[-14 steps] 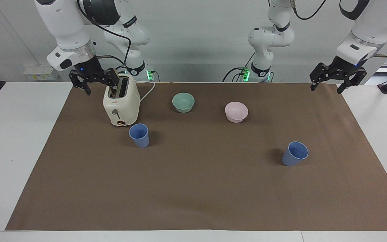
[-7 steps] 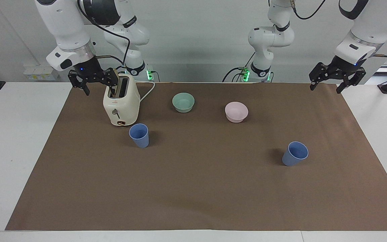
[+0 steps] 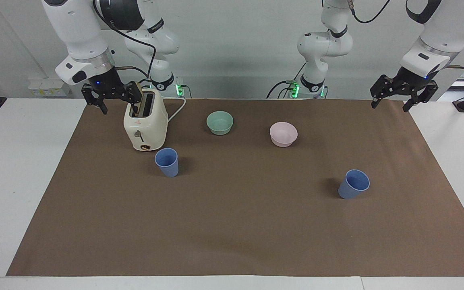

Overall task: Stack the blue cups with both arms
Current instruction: 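Reach the left gripper to the nearby blue cup and grasp it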

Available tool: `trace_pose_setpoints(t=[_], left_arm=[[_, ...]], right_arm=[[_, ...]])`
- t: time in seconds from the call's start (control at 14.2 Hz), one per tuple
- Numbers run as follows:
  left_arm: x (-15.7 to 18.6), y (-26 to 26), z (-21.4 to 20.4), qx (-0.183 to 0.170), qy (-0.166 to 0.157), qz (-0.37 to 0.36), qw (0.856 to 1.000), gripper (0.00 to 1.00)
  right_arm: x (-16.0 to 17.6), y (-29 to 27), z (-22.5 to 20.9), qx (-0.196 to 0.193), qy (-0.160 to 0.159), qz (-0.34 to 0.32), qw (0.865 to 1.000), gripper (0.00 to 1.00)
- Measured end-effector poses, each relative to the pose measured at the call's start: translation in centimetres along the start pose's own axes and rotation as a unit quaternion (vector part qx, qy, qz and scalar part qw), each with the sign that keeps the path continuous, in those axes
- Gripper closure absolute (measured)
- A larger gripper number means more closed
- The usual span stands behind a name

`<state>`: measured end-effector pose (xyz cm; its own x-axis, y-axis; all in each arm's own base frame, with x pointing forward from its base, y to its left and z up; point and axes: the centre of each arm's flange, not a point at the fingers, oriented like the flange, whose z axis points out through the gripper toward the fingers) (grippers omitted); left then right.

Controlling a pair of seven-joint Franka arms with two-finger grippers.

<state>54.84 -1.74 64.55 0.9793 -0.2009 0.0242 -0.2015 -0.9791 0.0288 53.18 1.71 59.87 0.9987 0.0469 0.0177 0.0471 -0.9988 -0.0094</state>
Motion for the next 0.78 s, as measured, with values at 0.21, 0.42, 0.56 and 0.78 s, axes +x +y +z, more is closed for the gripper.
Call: trace_pose_setpoints(t=[0.21, 0.42, 0.56, 0.78], left_arm=[[0.3, 0.0, 1.2, 0.000, 0.001, 0.000, 1.000, 0.00], [1.1, 0.2, 3.7, 0.002, 0.010, 0.003, 1.000, 0.00], [1.7, 0.3, 6.0, 0.003, 0.018, 0.005, 1.000, 0.00], [2.4, 0.4, 10.8, 0.004, 0.030, 0.006, 1.000, 0.00]], right_arm=[[0.0, 0.0, 0.0, 0.000, 0.000, 0.000, 1.000, 0.00], [0.0, 0.0, 0.0, 0.000, 0.000, 0.000, 1.000, 0.00], [0.0, 0.0, 0.0, 0.000, 0.000, 0.000, 1.000, 0.00], [0.0, 0.0, 0.0, 0.000, 0.000, 0.000, 1.000, 0.00]])
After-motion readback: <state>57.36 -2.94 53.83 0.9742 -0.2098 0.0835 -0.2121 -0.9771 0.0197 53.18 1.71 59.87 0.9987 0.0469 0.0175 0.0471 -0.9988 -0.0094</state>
